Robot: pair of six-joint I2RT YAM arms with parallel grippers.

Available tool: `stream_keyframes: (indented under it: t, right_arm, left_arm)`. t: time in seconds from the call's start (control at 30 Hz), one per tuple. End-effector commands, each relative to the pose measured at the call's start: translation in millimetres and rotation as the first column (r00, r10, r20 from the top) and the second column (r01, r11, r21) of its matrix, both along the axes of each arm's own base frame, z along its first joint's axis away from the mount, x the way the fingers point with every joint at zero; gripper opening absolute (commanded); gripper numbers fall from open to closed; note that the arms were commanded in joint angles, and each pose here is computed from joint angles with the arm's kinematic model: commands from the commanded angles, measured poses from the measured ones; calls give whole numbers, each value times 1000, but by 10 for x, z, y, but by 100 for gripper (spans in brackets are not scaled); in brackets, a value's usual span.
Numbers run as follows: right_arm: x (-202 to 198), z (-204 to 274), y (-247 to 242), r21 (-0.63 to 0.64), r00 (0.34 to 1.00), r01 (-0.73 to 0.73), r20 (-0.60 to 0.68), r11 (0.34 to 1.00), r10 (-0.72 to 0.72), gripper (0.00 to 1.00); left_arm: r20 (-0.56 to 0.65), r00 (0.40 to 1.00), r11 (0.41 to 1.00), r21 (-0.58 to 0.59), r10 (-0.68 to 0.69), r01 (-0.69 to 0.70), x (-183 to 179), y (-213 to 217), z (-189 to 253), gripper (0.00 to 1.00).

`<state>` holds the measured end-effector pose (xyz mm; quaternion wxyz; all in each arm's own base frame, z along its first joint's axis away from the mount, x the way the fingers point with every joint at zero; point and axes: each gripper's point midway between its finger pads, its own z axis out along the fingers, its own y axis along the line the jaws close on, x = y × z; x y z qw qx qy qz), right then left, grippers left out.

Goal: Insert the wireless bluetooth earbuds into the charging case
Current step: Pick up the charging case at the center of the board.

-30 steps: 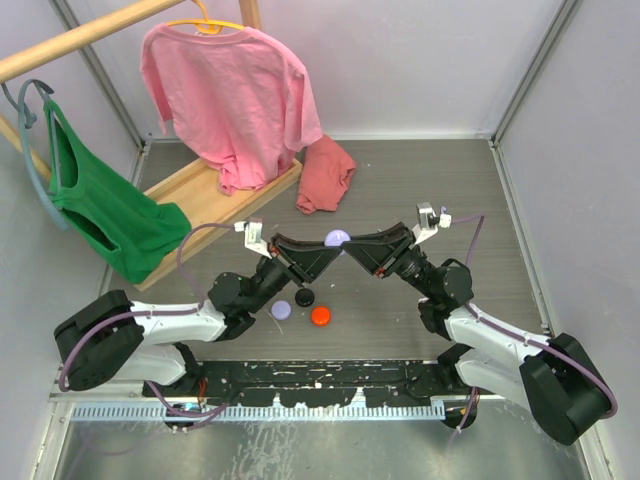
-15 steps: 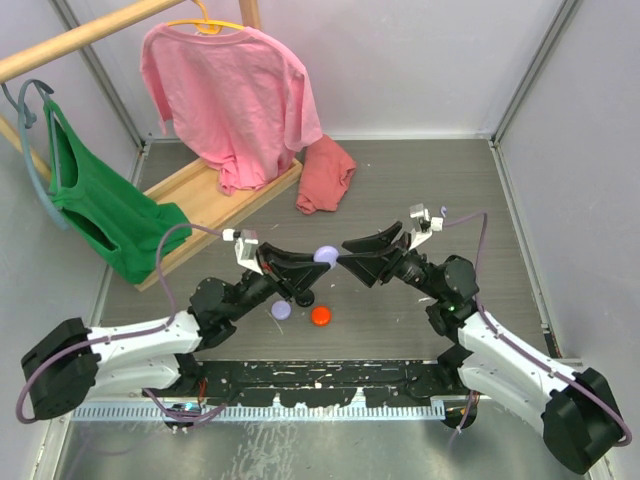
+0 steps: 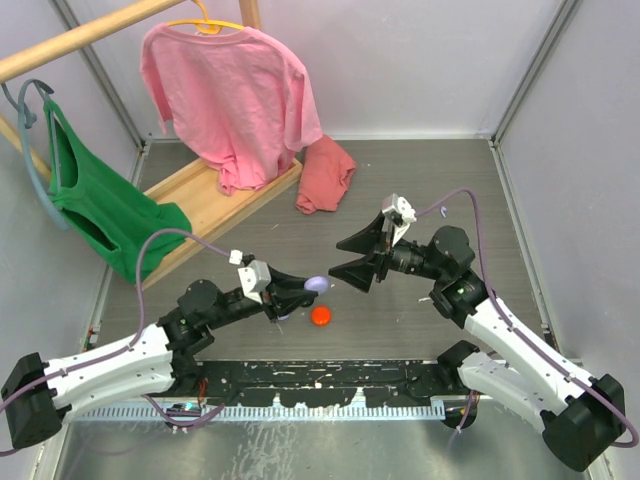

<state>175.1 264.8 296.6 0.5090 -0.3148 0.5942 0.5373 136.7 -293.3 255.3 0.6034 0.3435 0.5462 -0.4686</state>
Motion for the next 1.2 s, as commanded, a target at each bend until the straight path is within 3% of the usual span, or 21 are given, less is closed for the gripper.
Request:
stream_keyframes:
  t: [0.0,0.17,0.4,0.73,1.17]
  right_arm:
    - [-116,40,42,-73,988,-94,113,993,102,79]
    - [-121,-44,67,-117,970,-106,205,987,128,80]
    - [24,-285,186,-222,944,-93,291,971,157,77]
    - [95,-597,408,-355,902,-71,377,932,213,73]
    - [-103,-618,437,-366,887,-192,332,911,320,47]
  left_arm:
    - [107,993,995,88,-50,41,-52,-15,-60,0]
    - [123,992,992,129,-33,17,60,-63,-210,0]
    - [101,993,998,39,-59,55,292,-7,-293,0]
    - [136,987,997,8,-80,80,270,16,-382,0]
    - [159,981,993,16,-115,114,175,36,-361,0]
